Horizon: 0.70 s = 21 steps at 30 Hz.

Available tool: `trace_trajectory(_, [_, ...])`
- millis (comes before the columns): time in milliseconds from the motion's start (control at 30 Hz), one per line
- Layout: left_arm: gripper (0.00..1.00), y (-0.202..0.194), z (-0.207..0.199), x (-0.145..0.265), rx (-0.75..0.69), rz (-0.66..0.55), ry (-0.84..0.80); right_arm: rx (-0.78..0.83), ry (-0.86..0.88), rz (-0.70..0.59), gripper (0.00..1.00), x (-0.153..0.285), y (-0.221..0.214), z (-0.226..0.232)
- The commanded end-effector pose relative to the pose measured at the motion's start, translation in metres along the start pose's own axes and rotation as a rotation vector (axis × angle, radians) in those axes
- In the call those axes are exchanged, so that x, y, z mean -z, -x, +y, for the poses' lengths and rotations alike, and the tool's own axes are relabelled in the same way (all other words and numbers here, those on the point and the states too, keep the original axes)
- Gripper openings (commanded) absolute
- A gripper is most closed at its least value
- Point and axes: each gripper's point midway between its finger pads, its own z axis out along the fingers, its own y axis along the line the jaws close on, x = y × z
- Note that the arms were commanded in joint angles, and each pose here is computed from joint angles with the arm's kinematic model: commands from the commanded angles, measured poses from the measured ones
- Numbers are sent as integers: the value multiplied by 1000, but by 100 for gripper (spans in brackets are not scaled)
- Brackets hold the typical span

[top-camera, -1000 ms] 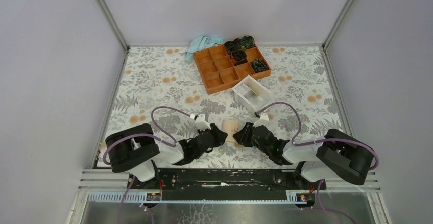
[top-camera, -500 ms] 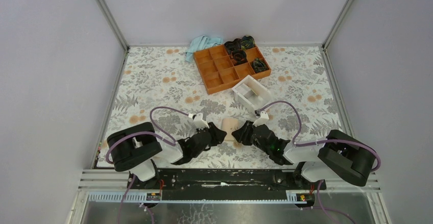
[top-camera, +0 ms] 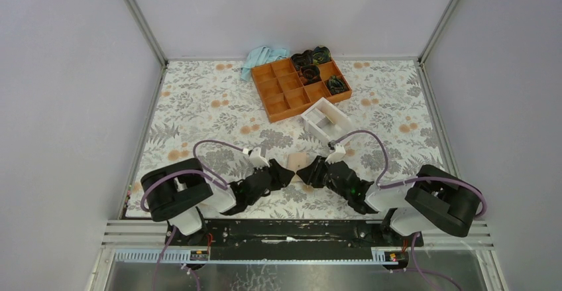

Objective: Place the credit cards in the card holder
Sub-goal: Open the card holder at the center of the board.

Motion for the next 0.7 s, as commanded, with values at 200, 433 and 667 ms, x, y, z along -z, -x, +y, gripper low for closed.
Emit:
trace_trajectory(200, [47,-15,7,7,16,58,-28,-23,94,-17,25,-14,9,29])
trace_trajectory(433, [48,-1,29,15,-12,13,107,87,-18,-17,5,-15,20,20])
trace_trajectory(667, [50,29,43,28,-71,-70,260,316,-202,44,0,-22,41,15])
